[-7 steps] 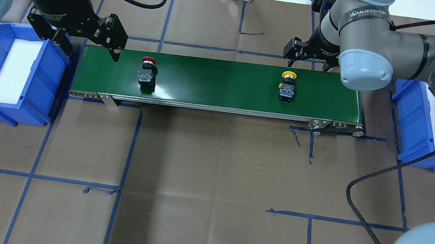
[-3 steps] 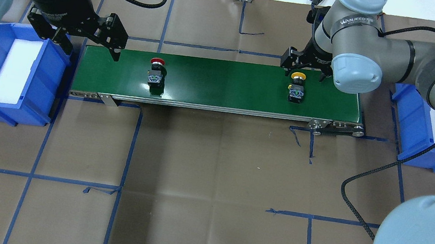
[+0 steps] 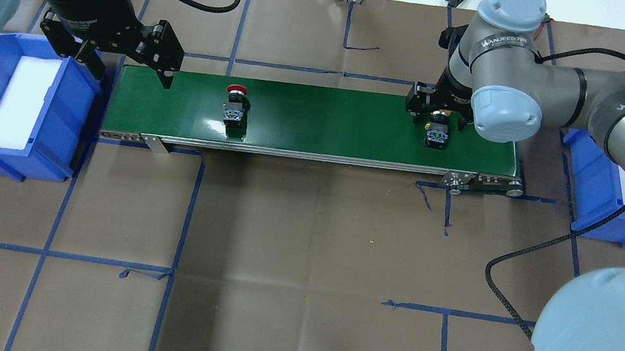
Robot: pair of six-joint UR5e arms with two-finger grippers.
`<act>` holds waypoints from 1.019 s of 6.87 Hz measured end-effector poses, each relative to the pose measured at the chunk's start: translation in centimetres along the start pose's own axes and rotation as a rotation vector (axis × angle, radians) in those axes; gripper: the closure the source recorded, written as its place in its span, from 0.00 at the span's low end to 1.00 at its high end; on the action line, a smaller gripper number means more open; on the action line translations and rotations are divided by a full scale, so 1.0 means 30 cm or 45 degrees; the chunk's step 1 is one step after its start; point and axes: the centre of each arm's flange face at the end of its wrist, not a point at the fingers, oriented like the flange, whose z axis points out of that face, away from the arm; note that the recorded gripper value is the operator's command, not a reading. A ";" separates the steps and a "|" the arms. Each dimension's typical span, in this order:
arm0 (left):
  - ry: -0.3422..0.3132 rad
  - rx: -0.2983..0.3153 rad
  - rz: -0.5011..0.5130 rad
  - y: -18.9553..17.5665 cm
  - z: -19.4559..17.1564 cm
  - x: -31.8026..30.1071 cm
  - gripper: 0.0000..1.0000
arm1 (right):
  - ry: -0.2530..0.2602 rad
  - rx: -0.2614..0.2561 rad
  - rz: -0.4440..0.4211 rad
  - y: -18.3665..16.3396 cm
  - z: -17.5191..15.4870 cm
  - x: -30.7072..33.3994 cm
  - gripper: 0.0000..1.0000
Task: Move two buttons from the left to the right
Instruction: 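Lower the right gripper onto the yellow button on the belt and grasp it, then carry the yellow button with the right gripper into the far blue bin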
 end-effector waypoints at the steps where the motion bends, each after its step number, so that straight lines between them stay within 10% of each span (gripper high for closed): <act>1: 0.000 0.000 0.000 0.001 0.000 0.000 0.00 | 0.013 -0.027 0.003 0.006 0.006 0.004 0.97; 3: 0.001 0.000 0.001 0.002 0.000 0.000 0.00 | 0.039 -0.084 -0.008 0.007 -0.018 0.012 0.97; 7: 0.001 0.003 0.001 0.000 -0.003 0.000 0.00 | 0.071 0.006 -0.004 -0.073 -0.295 0.201 0.96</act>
